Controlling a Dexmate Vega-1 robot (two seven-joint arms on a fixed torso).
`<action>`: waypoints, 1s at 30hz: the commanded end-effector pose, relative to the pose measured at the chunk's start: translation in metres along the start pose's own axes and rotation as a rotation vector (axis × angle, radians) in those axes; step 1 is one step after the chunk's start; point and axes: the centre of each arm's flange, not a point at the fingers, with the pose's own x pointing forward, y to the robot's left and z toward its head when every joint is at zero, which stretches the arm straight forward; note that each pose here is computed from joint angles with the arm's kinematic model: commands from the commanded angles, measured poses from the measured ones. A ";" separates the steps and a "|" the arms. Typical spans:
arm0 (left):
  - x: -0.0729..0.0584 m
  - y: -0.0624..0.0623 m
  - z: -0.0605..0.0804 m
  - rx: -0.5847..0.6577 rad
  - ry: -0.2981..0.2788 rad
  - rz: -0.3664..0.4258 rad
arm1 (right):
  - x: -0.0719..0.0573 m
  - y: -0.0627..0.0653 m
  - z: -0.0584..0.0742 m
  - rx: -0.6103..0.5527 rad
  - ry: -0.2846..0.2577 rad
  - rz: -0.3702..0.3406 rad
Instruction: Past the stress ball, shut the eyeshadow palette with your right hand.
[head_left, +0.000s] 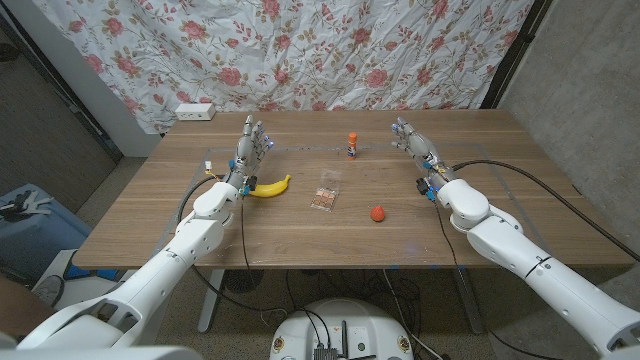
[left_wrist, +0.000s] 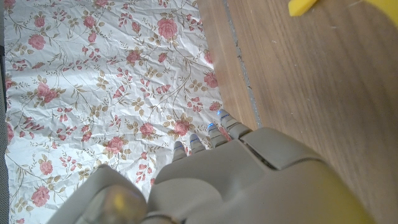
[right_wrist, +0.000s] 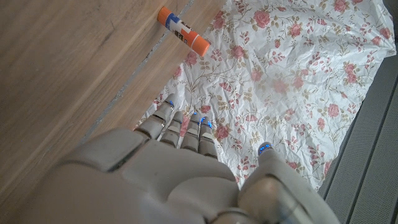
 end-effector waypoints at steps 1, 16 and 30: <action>0.000 0.000 0.000 0.000 0.000 0.000 | 0.005 0.006 0.011 -0.111 0.016 0.041; 0.000 0.000 0.000 0.000 0.000 0.000 | 0.005 0.013 0.030 -0.247 -0.015 0.047; 0.000 0.000 0.000 0.000 0.000 0.000 | 0.005 0.035 0.044 -0.365 -0.006 0.093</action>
